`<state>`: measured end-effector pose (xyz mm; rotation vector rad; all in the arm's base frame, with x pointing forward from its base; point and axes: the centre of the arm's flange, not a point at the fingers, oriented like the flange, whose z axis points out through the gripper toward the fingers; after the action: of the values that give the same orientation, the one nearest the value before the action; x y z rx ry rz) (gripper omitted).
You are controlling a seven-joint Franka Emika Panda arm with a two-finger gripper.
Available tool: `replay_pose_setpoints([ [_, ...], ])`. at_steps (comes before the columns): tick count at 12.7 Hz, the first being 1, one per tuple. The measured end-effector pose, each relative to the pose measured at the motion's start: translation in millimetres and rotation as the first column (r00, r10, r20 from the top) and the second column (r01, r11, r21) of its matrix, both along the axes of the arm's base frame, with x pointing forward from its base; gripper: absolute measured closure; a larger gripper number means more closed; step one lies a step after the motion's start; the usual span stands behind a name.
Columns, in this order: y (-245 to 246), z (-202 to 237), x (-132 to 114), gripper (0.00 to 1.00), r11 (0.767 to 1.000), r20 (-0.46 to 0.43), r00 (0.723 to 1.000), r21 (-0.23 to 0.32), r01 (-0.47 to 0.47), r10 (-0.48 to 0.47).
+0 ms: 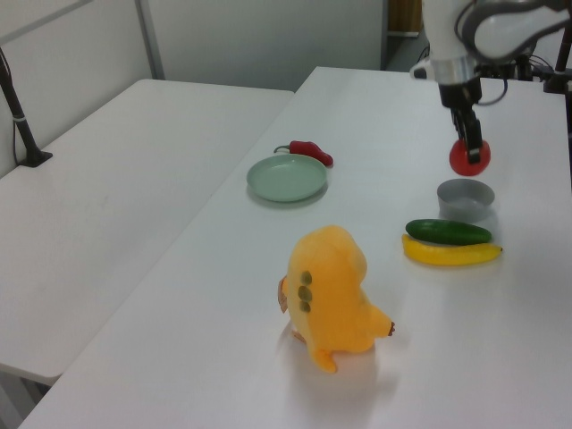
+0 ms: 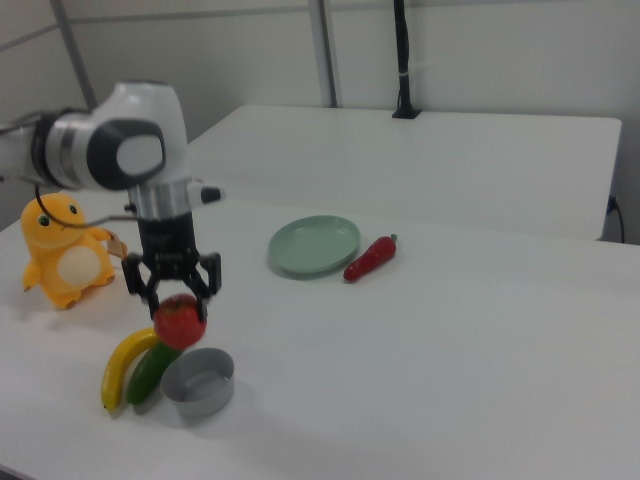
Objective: Red apple placed in the center of the desktop
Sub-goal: 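Carry the red apple away from the bowl toward the open table center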
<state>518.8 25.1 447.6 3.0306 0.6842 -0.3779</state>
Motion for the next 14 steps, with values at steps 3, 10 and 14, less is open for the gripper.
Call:
replay_pose_setpoints([
  [3, 3.8, 57.4, 11.5, 0.25, 0.999, 0.032, 0.999, 0.032, 0.014, -0.015],
  [10, -4.4, 58.4, 83.8, 0.25, 0.998, 0.086, 0.995, 0.046, 0.039, -0.043],
  [14, -3.8, -1.4, 138.7, 0.25, 0.995, 0.138, 0.986, 0.047, 0.083, -0.088],
])
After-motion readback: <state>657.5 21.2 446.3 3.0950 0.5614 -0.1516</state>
